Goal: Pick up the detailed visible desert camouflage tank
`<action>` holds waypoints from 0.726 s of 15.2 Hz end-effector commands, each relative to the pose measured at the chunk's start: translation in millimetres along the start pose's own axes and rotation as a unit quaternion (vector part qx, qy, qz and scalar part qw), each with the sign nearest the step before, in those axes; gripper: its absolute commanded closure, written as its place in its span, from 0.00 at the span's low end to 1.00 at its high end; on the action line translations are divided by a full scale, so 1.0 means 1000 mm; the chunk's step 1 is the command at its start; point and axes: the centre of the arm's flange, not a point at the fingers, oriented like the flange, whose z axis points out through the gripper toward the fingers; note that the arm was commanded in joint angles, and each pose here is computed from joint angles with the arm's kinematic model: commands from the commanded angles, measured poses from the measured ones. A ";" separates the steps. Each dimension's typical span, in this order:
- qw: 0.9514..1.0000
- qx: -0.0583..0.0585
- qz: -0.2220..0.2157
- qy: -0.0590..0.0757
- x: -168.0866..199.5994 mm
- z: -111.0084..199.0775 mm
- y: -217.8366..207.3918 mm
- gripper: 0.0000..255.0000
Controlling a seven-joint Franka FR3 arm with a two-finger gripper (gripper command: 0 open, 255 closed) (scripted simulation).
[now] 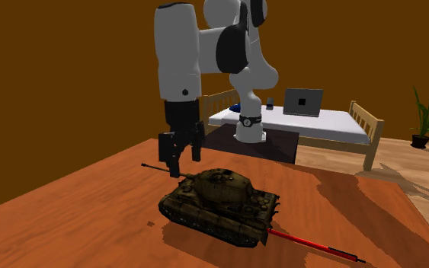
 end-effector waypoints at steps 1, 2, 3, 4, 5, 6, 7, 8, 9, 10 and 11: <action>1.000 0.000 0.001 0.000 0.001 0.010 -0.001 0.00; 1.000 0.000 0.001 0.000 0.001 0.015 -0.001 0.00; 1.000 0.000 0.001 0.000 0.002 0.018 0.000 0.00; 1.000 0.000 0.001 0.000 0.002 0.018 0.000 0.00; 1.000 0.000 0.001 0.000 0.002 0.018 0.000 0.00; 1.000 0.000 0.001 0.000 0.002 0.018 0.000 1.00; 1.000 0.000 0.001 0.000 0.002 0.018 0.000 1.00; 1.000 0.000 0.001 0.000 0.002 0.018 0.000 1.00; 1.000 0.000 0.001 0.000 0.002 0.018 0.000 1.00; 1.000 0.000 0.001 0.000 0.002 0.018 0.000 1.00; 1.000 0.000 0.001 0.000 0.002 0.018 0.000 1.00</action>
